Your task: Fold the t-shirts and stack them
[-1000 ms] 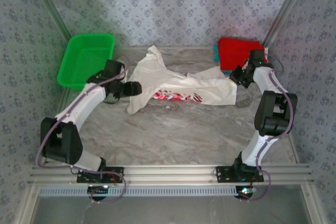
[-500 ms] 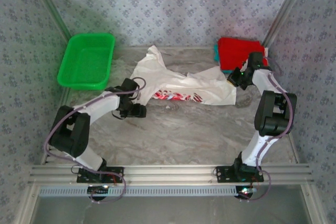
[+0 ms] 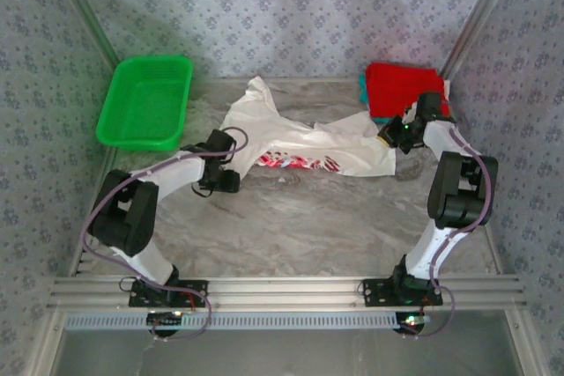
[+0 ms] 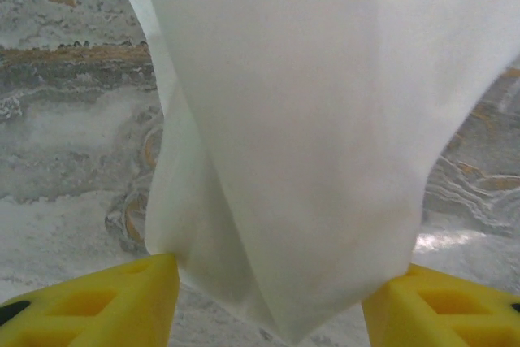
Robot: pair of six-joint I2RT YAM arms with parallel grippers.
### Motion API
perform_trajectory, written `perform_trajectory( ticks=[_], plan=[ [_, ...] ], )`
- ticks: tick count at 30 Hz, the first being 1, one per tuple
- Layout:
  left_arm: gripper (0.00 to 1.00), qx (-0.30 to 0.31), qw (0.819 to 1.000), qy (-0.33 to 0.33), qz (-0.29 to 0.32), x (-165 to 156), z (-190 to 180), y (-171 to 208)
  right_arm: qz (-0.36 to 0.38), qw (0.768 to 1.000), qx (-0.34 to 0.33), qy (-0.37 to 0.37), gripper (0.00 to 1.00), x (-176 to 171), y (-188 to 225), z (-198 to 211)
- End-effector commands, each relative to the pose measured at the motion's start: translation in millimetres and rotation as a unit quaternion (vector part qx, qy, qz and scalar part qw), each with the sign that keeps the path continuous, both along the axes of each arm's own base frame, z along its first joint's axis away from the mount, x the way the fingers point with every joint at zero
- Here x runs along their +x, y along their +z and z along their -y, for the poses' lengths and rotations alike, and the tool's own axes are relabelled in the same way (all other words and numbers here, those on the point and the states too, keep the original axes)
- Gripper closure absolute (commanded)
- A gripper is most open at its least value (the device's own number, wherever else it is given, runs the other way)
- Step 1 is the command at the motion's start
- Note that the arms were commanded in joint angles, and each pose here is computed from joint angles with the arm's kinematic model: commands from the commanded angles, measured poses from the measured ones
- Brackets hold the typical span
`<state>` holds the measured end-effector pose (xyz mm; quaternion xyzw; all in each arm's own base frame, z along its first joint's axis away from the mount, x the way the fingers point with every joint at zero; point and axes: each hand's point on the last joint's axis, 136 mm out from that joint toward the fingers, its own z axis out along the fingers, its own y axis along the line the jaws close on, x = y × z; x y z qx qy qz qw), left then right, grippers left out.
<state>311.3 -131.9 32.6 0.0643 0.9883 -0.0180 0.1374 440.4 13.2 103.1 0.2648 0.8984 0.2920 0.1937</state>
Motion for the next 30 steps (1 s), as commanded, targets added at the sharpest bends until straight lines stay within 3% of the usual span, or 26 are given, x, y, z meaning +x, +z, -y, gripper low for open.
perform_trajectory(
  ticks=[1,4,7,10,13,21,25,30],
  plan=[
    [0.42,0.018,1.0,-0.011,0.011,16.4,-0.5,-3.8,0.021,0.999,0.025,-0.001,1.0,2.1,15.6,-4.7],
    [0.49,0.006,1.0,-0.017,0.004,19.3,4.9,-8.2,0.02,0.999,0.026,-0.001,1.0,0.4,15.6,-4.6],
    [0.65,0.002,1.0,-0.018,0.005,21.3,6.6,-1.4,0.021,1.0,0.019,-0.005,1.0,-1.5,17.6,-0.1],
    [0.89,-0.017,1.0,-0.014,0.021,24.3,9.0,19.7,0.025,1.0,0.0,-0.008,1.0,-3.7,24.3,6.6],
    [1.0,-0.047,0.998,0.0,0.035,29.0,6.9,45.6,0.03,0.999,-0.008,-0.007,1.0,-2.8,33.5,10.5],
    [1.0,-0.204,0.977,0.041,0.041,58.4,4.9,120.9,0.059,0.996,-0.073,-0.003,1.0,11.7,70.7,18.0],
    [1.0,-0.289,0.955,0.06,0.04,86.1,6.1,152.9,0.085,0.993,-0.084,0.005,1.0,27.1,95.1,14.9],
    [1.0,-0.316,0.943,0.064,0.079,120.2,3.9,183.4,0.118,0.985,-0.121,0.012,1.0,42.4,124.7,15.9]
  ],
)
